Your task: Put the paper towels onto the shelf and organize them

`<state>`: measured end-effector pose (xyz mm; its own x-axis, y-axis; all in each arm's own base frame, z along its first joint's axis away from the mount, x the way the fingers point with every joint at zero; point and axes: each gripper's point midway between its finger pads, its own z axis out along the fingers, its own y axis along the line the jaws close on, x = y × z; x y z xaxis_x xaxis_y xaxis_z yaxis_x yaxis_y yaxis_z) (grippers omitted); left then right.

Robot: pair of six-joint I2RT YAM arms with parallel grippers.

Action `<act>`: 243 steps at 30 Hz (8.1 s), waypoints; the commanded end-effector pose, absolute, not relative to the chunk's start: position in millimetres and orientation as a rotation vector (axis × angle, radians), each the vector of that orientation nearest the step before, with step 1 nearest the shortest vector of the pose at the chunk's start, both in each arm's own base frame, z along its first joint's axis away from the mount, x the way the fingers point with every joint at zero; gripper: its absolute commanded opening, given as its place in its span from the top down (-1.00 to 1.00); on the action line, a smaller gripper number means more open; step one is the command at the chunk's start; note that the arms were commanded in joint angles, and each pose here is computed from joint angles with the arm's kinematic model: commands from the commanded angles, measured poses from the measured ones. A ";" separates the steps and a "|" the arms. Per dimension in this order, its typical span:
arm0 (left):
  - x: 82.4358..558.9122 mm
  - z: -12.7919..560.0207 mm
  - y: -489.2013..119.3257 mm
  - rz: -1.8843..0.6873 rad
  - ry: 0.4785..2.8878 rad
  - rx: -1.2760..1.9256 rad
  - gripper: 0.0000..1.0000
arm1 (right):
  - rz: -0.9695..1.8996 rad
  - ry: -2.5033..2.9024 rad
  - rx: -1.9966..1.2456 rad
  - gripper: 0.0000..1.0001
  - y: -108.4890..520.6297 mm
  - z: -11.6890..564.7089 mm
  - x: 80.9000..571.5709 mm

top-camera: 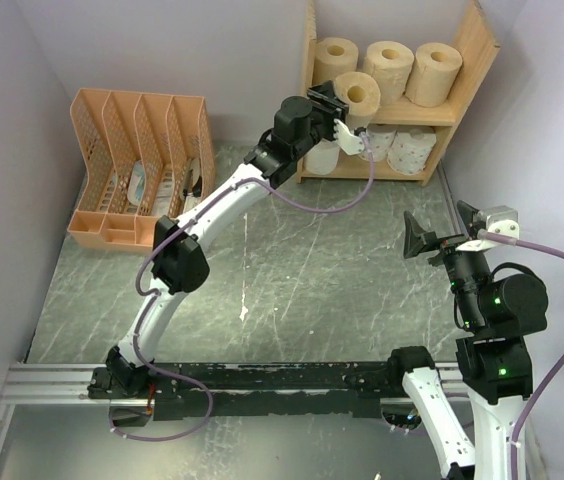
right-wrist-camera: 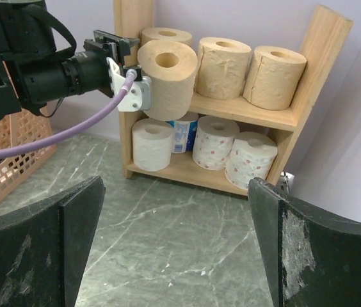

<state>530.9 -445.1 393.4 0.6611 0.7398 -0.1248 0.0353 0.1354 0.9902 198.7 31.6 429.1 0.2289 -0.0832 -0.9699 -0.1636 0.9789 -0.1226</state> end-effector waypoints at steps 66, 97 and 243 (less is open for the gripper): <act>303.5 223.0 -94.6 -0.624 2.198 0.700 -0.22 | 0.290 1.993 0.838 -0.29 87.7 104.3 389.0; 309.4 208.5 -95.1 -0.648 2.229 0.672 -0.22 | 0.208 1.946 0.539 1.00 88.3 176.5 414.1; 302.5 214.3 -92.2 -0.696 2.180 0.602 -0.20 | -0.442 1.563 -0.878 1.00 117.6 414.9 556.4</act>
